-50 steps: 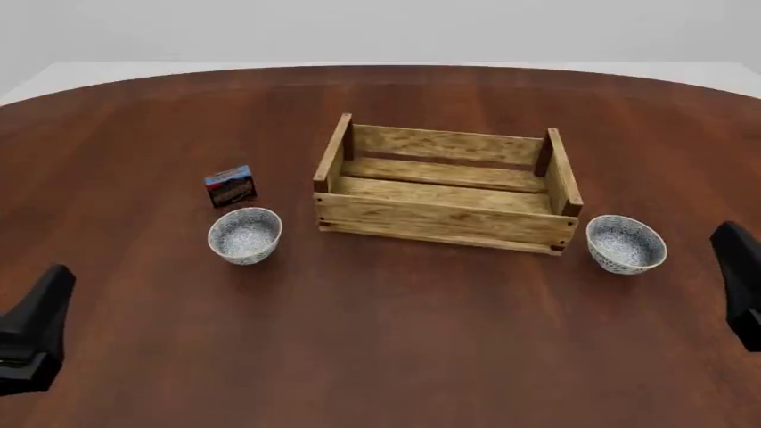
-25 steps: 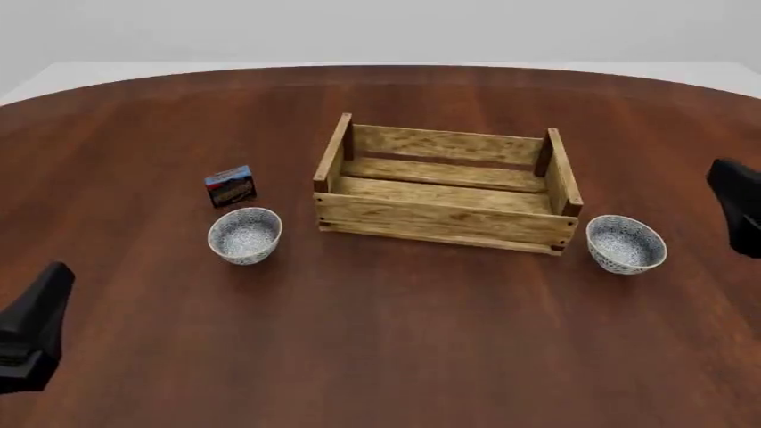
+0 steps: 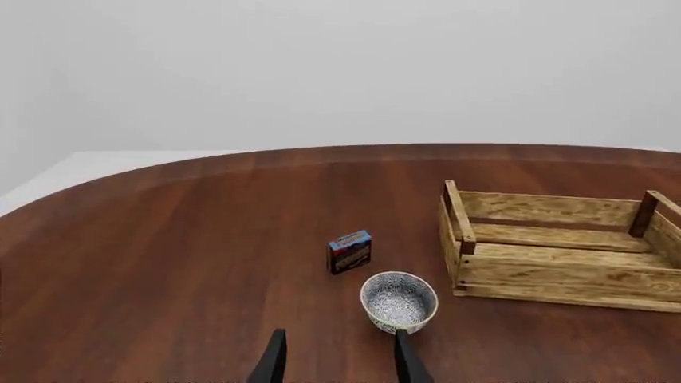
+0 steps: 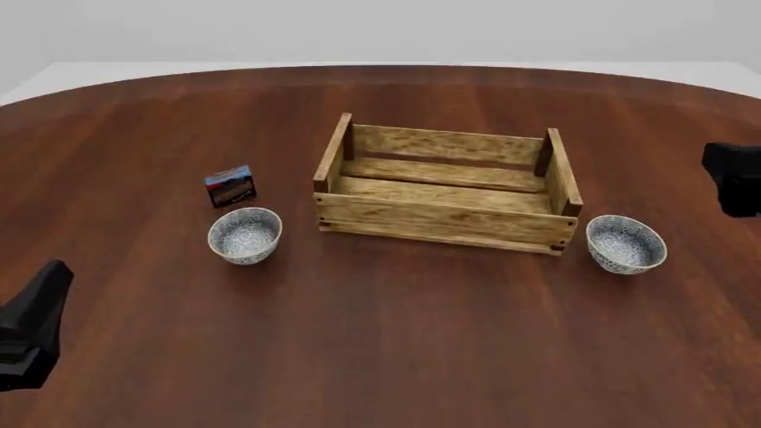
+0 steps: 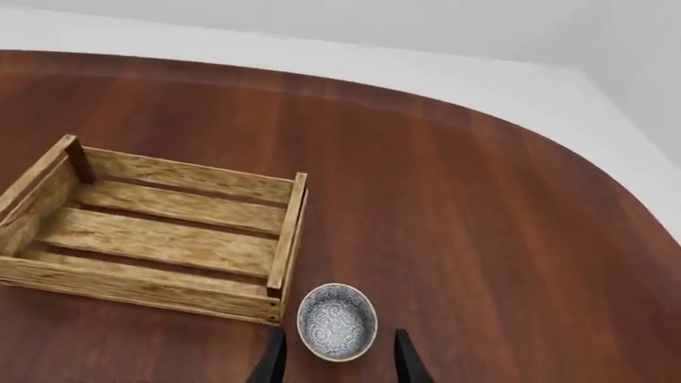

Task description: Stack the right bowl on the left bowl and place them in the tray.

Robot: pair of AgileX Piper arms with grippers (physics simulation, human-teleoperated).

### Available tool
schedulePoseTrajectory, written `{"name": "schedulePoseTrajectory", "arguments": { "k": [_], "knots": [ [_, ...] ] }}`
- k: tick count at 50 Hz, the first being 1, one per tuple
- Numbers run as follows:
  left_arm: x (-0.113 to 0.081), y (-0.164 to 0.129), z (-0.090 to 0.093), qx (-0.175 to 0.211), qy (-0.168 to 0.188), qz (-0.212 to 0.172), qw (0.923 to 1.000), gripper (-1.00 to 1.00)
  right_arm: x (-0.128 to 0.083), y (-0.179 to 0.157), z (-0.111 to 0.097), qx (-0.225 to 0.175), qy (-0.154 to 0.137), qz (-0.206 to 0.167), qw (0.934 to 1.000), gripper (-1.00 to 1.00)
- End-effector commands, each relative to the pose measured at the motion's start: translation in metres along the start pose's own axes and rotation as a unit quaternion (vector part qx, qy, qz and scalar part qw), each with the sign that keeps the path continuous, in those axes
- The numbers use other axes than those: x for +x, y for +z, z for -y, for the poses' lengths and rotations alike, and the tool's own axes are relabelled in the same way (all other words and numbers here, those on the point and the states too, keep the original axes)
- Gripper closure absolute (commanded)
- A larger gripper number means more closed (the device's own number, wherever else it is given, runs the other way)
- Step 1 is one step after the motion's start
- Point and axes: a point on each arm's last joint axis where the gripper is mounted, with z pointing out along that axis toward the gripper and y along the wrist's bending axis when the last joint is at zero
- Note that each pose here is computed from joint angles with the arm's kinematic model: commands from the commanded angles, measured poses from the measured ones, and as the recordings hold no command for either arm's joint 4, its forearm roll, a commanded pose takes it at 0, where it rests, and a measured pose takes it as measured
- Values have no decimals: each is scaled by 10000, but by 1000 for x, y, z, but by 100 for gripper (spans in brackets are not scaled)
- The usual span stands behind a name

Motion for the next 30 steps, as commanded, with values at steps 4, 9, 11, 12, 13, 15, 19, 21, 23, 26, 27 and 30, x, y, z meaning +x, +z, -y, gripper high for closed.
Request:
{"name": "schedulePoseTrajectory", "arguments": {
  "k": [4,9,11,12,13,15,19,21,23,26,27,30],
  "knots": [
    [0,-2,0,6,-89,27,10000,-100,10,30,9,207,-45,-435,9988,-100],
    [0,-2,0,-17,-86,29,10000,-100,17,40,12,274,-69,-583,9979,-100],
    [1,-2,0,-5,-84,32,10000,-100,19,43,13,285,-70,-631,9976,-100],
    [0,-2,0,1,-83,37,10000,-100,20,43,13,300,-72,-634,9975,-100],
    [1,-2,0,2,-88,40,10000,-100,23,47,14,314,-68,-704,9970,-100],
    [0,-3,0,19,-130,64,9999,-100,26,51,16,345,-77,-752,9965,-100],
    [-2,-5,0,20,-118,91,9999,-100,33,60,16,335,-57,-878,9956,-100],
    [-2,-5,0,33,-125,100,9999,-100,36,64,17,349,-47,-925,9951,-100],
    [-1,-5,1,51,-115,94,9999,-100,39,68,17,346,-47,-970,9947,-100],
    [-1,-6,1,65,-100,91,9999,-100,44,72,17,355,-41,-1030,9940,-100],
    [-1,-5,1,61,-93,90,9999,-100,45,74,17,347,-31,-1055,9938,-100],
    [-1,-5,1,61,-94,93,9999,-100,51,80,17,347,-33,-1132,9930,-100]
  ]
}}
